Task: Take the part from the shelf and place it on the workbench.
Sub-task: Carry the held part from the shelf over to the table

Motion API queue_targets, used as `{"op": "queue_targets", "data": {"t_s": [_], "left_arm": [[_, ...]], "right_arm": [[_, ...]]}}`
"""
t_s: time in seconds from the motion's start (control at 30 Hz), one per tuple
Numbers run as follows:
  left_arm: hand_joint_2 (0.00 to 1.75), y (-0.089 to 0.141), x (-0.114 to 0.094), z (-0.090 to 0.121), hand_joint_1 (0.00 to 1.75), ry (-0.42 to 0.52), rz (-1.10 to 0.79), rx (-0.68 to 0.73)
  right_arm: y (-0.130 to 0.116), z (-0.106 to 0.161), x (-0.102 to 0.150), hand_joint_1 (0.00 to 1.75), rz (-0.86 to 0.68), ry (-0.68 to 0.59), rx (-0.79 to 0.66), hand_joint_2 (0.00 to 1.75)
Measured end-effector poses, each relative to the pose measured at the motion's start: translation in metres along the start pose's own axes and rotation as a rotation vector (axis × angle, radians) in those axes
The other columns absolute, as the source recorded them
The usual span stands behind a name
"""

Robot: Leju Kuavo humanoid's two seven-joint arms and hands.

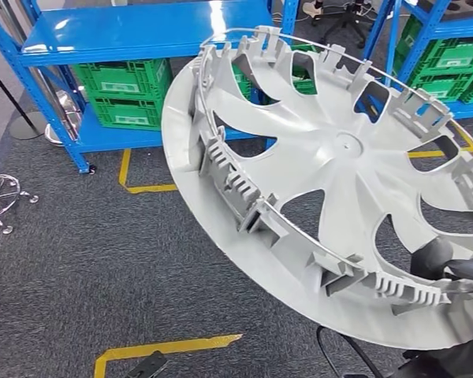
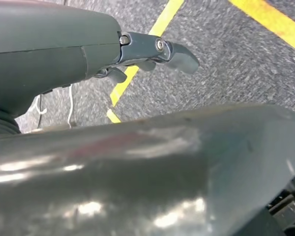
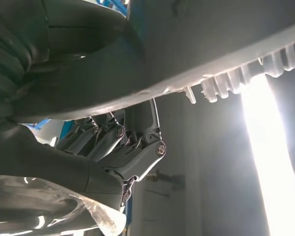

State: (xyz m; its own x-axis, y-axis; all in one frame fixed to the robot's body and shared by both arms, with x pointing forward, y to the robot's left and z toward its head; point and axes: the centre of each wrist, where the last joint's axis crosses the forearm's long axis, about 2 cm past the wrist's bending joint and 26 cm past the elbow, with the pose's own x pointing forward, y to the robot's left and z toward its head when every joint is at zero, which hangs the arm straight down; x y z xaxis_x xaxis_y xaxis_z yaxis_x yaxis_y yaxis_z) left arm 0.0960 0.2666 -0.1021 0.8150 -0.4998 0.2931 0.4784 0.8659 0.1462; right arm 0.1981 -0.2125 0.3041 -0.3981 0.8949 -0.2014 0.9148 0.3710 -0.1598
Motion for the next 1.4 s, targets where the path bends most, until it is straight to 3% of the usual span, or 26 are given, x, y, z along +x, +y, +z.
{"op": "queue_targets", "data": {"t_s": [1.4], "left_arm": [[0.0,0.001,0.0,-0.0001,0.0,0.003,-0.001,0.002]], "right_arm": [[0.0007,-0.0022,-0.0009,1.75,0.006,-0.006,-0.009,1.75]]}}
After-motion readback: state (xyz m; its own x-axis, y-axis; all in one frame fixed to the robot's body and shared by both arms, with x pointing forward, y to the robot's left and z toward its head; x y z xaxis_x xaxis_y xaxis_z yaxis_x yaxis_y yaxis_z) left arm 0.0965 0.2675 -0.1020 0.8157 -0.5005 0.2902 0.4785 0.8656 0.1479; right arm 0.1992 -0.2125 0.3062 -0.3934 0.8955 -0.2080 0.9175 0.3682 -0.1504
